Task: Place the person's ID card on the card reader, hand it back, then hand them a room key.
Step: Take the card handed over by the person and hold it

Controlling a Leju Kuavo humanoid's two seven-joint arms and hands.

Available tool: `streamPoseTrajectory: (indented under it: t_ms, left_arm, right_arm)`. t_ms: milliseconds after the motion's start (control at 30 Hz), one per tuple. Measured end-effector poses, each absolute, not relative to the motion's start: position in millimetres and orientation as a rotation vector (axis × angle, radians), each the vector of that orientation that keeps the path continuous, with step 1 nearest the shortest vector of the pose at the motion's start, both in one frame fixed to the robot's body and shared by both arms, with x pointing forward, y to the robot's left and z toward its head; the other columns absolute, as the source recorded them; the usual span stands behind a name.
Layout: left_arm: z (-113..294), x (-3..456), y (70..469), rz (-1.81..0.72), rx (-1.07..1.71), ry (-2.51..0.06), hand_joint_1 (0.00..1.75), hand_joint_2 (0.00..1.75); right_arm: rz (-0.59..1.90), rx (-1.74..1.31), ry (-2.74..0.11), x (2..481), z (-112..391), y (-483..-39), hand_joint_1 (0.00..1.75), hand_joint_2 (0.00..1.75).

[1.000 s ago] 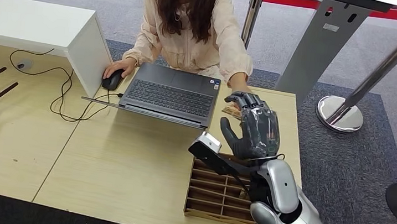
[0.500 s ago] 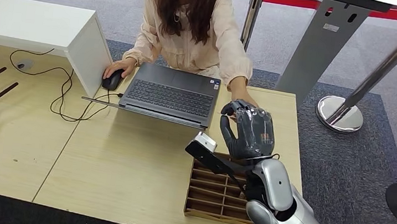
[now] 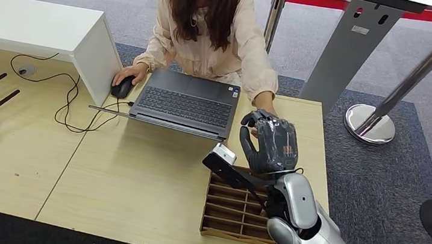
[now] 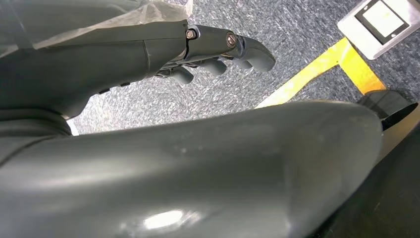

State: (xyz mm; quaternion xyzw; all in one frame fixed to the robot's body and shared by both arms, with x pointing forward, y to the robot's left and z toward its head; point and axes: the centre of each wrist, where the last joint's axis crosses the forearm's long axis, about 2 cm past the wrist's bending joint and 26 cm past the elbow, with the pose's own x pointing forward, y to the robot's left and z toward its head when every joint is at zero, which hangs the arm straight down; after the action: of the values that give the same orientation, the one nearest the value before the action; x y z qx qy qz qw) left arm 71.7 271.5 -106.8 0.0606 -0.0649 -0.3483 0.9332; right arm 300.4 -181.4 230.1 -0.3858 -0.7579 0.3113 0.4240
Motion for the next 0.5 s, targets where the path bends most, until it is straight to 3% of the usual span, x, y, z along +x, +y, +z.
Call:
streamPoseTrajectory:
  t_ms: [500]
  left_arm:
    - [-107.1, 70.8, 273.0, -0.696, 0.132, -0.093, 0.0, 0.0]
  right_arm:
    - [0.624, -0.96, -2.146, 274.0, 262.4, -175.7, 1.45, 1.75]
